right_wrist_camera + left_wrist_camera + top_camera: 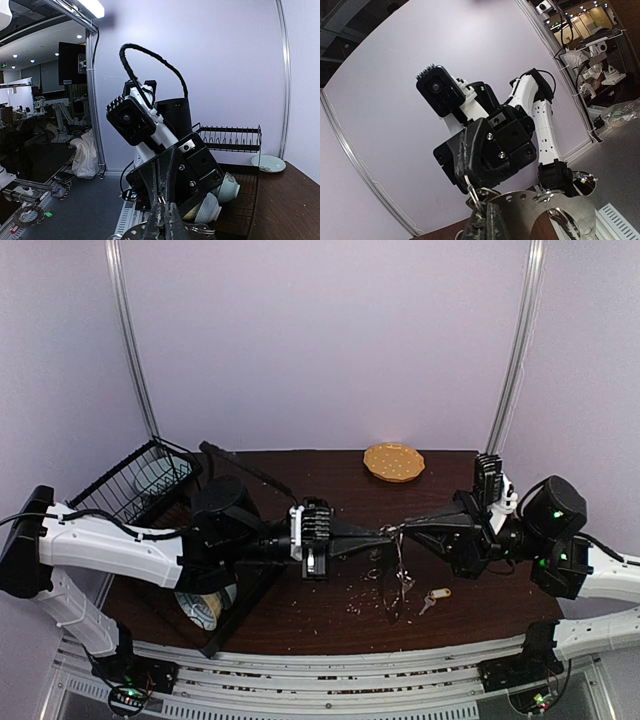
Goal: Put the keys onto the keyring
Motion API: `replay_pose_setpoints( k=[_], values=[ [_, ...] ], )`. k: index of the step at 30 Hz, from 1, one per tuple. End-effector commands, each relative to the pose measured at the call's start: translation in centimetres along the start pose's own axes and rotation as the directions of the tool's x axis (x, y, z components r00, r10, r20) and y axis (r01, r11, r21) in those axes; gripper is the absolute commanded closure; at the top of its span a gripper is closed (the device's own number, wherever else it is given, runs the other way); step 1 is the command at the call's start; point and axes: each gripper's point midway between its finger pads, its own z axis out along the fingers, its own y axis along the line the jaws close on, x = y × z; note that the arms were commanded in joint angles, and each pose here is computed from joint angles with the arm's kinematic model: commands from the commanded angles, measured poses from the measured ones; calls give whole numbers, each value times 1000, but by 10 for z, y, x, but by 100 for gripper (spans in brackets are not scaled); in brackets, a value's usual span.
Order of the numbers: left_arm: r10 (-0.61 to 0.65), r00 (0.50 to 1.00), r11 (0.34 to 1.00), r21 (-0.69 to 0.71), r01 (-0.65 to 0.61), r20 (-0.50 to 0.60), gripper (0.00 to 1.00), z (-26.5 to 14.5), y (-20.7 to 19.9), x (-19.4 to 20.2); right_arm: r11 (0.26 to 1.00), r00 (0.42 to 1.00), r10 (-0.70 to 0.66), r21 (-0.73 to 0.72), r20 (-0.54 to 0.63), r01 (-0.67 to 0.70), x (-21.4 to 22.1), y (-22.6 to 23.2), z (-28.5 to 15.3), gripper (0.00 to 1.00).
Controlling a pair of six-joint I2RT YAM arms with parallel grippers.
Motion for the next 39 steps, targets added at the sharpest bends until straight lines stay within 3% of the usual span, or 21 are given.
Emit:
replay_pose_setpoints(
  k=[1, 7, 13, 17, 21, 24, 30, 39],
  values=[
    [25, 999, 998, 55, -23, -23, 100, 6, -7, 0, 1000, 1000, -3, 29, 2, 3, -2, -6, 2, 100],
    [73, 990, 996, 54, -67, -118, 100, 3, -5, 15, 1000, 999, -12, 11, -50, 13, 5, -4, 4, 100],
    [62, 990, 998, 37, -58, -128, 100, 3, 0, 12, 1000, 995, -21, 10, -100, 22, 13, -5, 5, 100],
    [26, 980, 993, -106, -48, -195, 100, 0, 28, 16, 996, 979, -6, 89, -203, 24, 34, -22, 6, 100],
    [0, 958, 962, -263, -79, -288, 100, -9, 55, 30, 973, 978, 28, 228, -206, 21, 43, -47, 2, 100],
    [14, 944, 947, -299, -118, -330, 100, -10, 59, 36, 948, 973, 52, 318, -223, 22, 51, -66, 2, 100],
    [13, 914, 909, -376, -179, -405, 100, -11, 73, 48, 934, 959, 103, 357, -263, -2, 70, -78, 7, 100],
    [-42, 933, 864, -481, -145, -357, 100, -11, 88, 43, 930, 951, 153, 364, -270, -46, 88, -83, 14, 100]
  ],
)
